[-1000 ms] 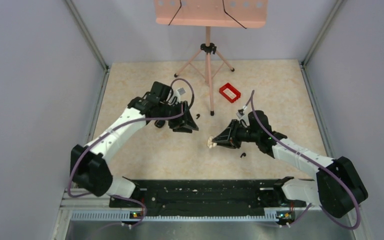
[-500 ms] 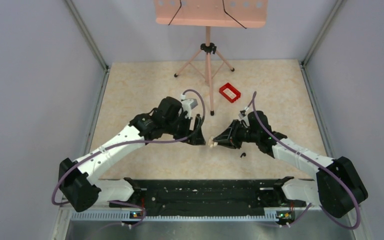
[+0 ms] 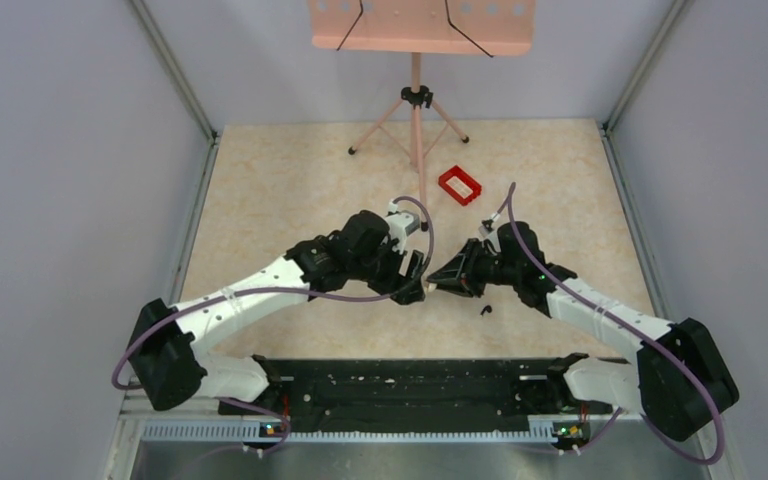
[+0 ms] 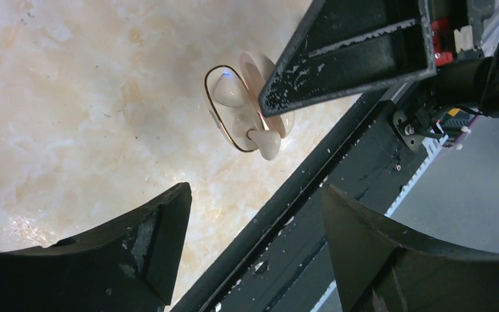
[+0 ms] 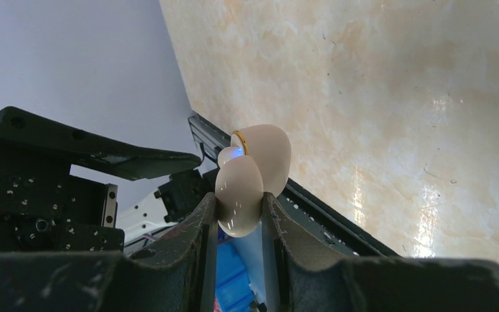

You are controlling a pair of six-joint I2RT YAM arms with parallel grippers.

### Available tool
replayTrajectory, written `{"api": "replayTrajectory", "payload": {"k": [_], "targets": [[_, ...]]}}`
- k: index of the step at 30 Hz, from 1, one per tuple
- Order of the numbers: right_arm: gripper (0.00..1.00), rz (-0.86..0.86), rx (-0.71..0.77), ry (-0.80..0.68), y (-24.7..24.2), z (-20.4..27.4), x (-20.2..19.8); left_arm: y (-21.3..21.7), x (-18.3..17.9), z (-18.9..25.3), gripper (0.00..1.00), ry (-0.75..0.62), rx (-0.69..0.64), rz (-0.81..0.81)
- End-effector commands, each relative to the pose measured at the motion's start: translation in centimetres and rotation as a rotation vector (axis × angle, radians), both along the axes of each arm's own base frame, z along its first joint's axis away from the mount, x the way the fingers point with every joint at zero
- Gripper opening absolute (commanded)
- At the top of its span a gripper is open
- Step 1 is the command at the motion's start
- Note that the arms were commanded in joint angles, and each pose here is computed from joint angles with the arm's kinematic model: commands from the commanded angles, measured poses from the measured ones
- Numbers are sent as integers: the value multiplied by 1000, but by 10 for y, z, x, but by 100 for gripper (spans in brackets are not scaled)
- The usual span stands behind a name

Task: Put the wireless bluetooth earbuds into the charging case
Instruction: Adjust the right earbud in the right side groove of the charging case.

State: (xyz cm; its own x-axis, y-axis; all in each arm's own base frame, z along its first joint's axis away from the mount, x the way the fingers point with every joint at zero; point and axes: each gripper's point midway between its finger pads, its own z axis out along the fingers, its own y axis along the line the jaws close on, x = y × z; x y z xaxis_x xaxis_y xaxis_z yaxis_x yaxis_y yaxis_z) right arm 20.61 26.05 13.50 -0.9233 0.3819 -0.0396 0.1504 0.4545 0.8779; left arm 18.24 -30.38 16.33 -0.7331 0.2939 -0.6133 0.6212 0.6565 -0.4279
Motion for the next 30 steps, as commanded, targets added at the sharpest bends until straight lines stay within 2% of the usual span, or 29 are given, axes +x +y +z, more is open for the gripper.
{"api": "replayTrajectory", "payload": {"k": [1, 13, 23, 30], "targets": [[0, 2, 36, -58, 5, 24, 4, -13, 15, 3, 78, -68, -25, -3], [0, 9, 36, -67, 6, 27, 4, -15, 21, -20, 75, -59, 54, -26], [0, 5, 35, -74, 5, 29, 3, -2, 33, -30, 74, -82, 134, 38], [0, 10, 31, -72, 4, 27, 2, 2, 37, -27, 74, -91, 142, 76]]}}
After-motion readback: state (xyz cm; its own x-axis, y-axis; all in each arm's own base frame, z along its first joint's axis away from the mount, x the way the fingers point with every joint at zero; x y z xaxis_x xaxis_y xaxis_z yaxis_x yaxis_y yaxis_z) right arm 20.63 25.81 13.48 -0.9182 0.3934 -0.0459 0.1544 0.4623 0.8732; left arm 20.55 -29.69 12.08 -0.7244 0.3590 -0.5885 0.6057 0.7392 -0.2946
